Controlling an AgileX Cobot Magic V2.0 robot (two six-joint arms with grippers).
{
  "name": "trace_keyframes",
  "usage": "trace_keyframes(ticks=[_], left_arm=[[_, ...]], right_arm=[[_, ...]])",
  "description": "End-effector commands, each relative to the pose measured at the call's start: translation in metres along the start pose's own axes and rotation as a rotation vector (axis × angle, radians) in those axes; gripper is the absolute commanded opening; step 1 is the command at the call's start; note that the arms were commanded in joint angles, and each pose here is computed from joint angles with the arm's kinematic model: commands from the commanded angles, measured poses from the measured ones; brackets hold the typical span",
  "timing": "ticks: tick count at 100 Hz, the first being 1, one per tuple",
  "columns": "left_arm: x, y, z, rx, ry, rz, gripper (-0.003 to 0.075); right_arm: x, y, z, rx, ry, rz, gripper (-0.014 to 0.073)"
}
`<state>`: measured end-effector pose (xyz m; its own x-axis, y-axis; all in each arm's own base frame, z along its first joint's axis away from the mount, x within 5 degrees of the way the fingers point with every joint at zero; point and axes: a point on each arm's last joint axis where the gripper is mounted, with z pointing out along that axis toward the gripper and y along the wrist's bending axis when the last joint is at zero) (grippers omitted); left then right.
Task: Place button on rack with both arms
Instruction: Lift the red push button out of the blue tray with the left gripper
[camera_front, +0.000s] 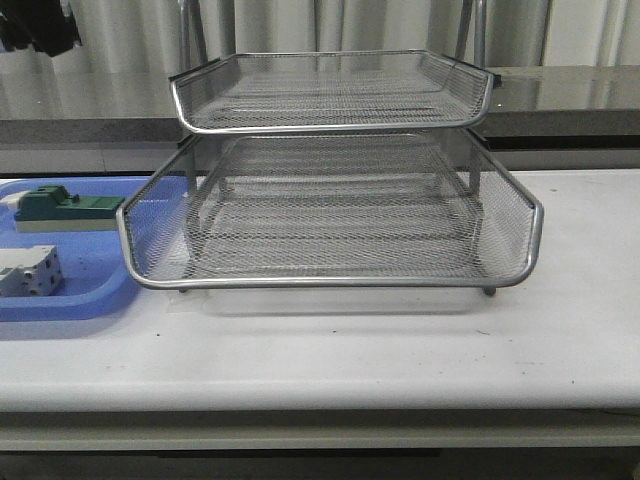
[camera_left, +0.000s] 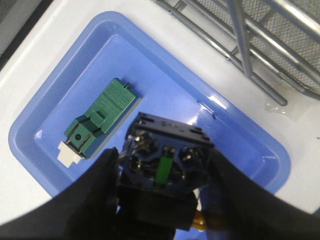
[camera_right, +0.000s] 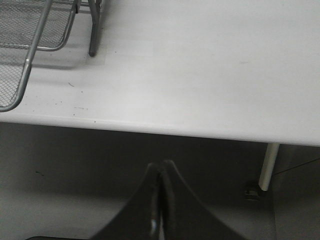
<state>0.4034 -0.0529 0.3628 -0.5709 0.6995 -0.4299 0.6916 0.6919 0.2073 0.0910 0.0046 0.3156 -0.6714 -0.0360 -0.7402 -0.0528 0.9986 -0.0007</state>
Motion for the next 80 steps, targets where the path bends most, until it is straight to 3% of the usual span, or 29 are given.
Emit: trace_keyframes(ticks=[1, 35, 61, 80], left_arm=[[-0.001, -0.022, -0.045, -0.021, -0.065, 0.008, -0.002], [0.009, -0.097, -0.072, 0.088, -0.088, 0.107, -0.002], [-0.015, -0.154, -0.062, 0.26, -0.14, 0.215, -0.002], [-0.035, -0.182, -0.039, 0.292, -0.167, 0.283, -0.002]], right_arm=[[-0.012, 0.0, -0.007, 0.004, -0.083, -0.005, -0.0068], [-0.012, 0.0, -0.007, 0.004, -0.083, -0.005, -0.0068], [-0.012, 0.0, -0.007, 0.004, -0.083, -0.005, -0.0068], [-0.012, 0.0, -0.007, 0.004, -0.083, -0.005, -0.0068]])
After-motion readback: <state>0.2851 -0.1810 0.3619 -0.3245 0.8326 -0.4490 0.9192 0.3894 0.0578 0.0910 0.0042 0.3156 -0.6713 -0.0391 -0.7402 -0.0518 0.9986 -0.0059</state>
